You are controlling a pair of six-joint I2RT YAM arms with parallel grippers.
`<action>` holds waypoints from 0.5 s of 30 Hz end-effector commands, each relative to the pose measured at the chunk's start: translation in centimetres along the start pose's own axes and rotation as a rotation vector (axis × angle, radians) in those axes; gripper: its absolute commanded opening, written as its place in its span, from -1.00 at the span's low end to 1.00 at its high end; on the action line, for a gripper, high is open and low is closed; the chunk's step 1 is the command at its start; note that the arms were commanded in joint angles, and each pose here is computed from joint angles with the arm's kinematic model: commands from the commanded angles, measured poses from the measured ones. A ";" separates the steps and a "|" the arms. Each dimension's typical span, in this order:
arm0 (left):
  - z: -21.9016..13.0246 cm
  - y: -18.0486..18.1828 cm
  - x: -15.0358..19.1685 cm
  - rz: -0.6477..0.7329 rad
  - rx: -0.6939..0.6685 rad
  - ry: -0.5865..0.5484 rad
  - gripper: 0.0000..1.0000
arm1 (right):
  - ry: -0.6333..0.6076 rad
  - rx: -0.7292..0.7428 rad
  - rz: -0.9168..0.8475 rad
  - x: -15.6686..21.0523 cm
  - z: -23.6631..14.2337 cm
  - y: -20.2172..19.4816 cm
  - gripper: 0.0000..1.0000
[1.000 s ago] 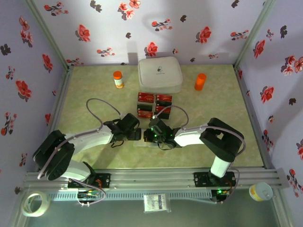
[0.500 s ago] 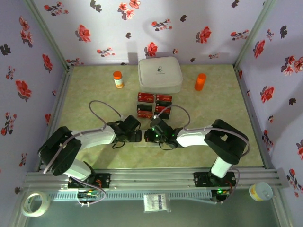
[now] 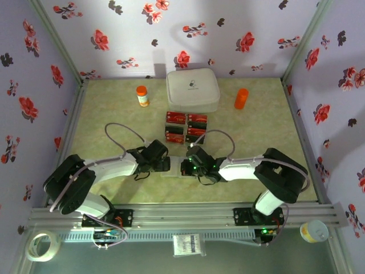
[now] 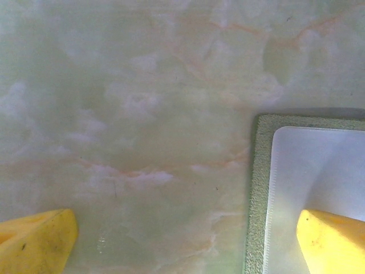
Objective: Put the credit cards into the card holder
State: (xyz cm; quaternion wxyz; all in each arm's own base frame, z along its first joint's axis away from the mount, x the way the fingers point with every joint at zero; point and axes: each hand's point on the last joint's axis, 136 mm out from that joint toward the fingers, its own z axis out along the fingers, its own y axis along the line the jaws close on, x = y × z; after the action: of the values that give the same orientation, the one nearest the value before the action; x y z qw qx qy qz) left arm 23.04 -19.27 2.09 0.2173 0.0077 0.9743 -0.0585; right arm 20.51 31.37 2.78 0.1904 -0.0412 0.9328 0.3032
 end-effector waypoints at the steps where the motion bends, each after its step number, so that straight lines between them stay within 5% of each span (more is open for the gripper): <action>1: 0.4 1.8 1.9 -0.023 -0.047 0.059 1.00 | 0.025 0.058 -0.038 -0.4 -1.5 -1.3 -1.00; 5: 0.4 1.9 1.9 -0.015 -0.048 0.053 1.00 | -0.035 0.051 -0.092 -4.3 -4.5 0.4 -0.98; 11: 0.6 1.9 1.8 -0.007 -0.053 0.050 1.00 | -0.107 0.152 -0.195 -10.7 -8.3 0.6 -0.11; 15: 0.6 2.0 1.7 -0.009 -0.056 0.045 0.99 | -0.050 0.267 -0.350 -12.9 -8.6 0.2 0.13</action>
State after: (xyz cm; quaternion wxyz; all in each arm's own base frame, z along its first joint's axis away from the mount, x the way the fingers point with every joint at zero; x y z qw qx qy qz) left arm 23.03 -19.24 2.12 0.2207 0.0067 0.9734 -0.0617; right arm 29.96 28.15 16.46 0.3040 -0.0952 0.9173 0.2390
